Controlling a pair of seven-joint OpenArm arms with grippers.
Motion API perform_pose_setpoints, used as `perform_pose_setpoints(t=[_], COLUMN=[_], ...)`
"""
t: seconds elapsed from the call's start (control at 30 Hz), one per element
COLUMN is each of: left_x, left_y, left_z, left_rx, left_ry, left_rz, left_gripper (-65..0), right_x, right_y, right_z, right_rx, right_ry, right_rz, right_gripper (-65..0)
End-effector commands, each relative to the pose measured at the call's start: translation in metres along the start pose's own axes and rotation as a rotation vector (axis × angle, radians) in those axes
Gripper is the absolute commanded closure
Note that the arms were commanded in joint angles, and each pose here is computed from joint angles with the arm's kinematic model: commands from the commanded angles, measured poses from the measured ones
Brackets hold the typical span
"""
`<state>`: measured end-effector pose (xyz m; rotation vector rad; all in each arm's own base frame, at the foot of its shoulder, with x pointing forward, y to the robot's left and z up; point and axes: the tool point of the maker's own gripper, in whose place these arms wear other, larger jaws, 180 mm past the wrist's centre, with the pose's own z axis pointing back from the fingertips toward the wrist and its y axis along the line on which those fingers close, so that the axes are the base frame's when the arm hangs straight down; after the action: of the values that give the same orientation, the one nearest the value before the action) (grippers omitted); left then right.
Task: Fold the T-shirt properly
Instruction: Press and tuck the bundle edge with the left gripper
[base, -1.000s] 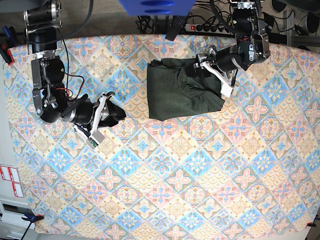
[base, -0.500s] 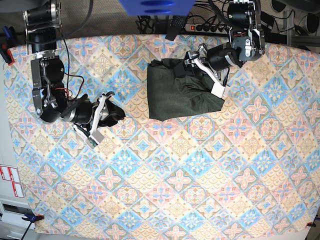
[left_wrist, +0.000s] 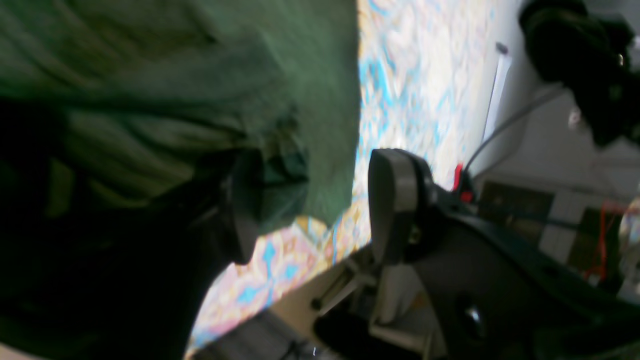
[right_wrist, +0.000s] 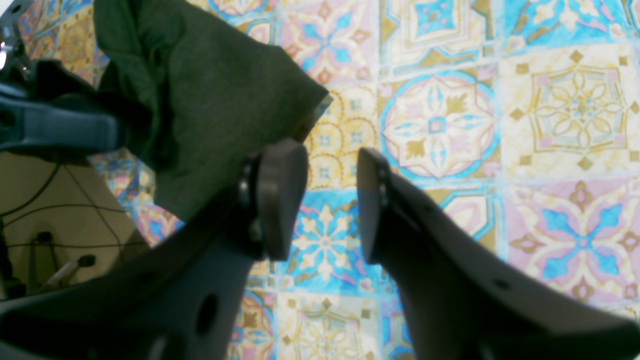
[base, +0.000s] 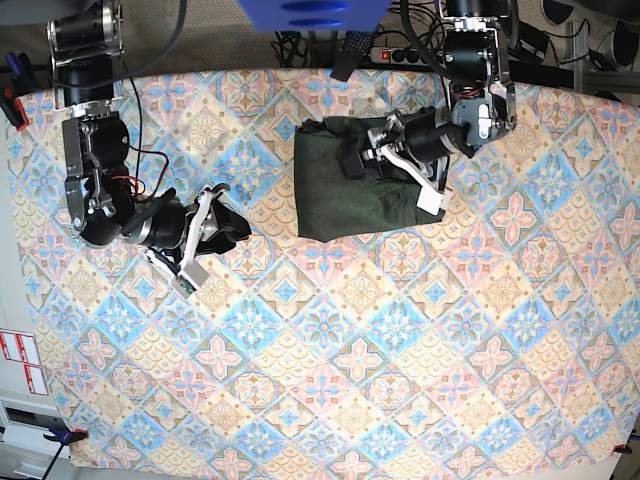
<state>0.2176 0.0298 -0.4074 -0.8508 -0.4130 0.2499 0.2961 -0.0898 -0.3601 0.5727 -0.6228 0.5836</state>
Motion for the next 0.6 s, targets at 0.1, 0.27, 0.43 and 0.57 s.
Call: perform_pose_setpoints(t=[0.1,0.27,0.43,0.57], left_x=[0.002,0.001,0.001,-0.003], left_y=[0.006,0.009,0.015,0.026], left_z=[-0.011,-0.013,-0.008,0.002], left_rx=[-0.016,-0.012,0.002,0.016], left_ry=[0.002,0.008,0.018,0.023], left_rz=[0.044,0.055,0.049,0.055], left_gripper=[-28.0,-14.9,0.0,0.0], right_x=[0.016,0.016,0.016,0.016], right_y=[-0.002,-0.002,-0.003,-0.003], right_z=[0.007,0.007,0.007,0.007], right_rx=[-0.003,-0.003,-0.004,-0.004], right_ry=[-0.047,-0.047,-0.048,-0.048], right_rz=[0.024,0.024,0.023,0.023], right_gripper=[-20.0,-20.0,-20.0,-20.0])
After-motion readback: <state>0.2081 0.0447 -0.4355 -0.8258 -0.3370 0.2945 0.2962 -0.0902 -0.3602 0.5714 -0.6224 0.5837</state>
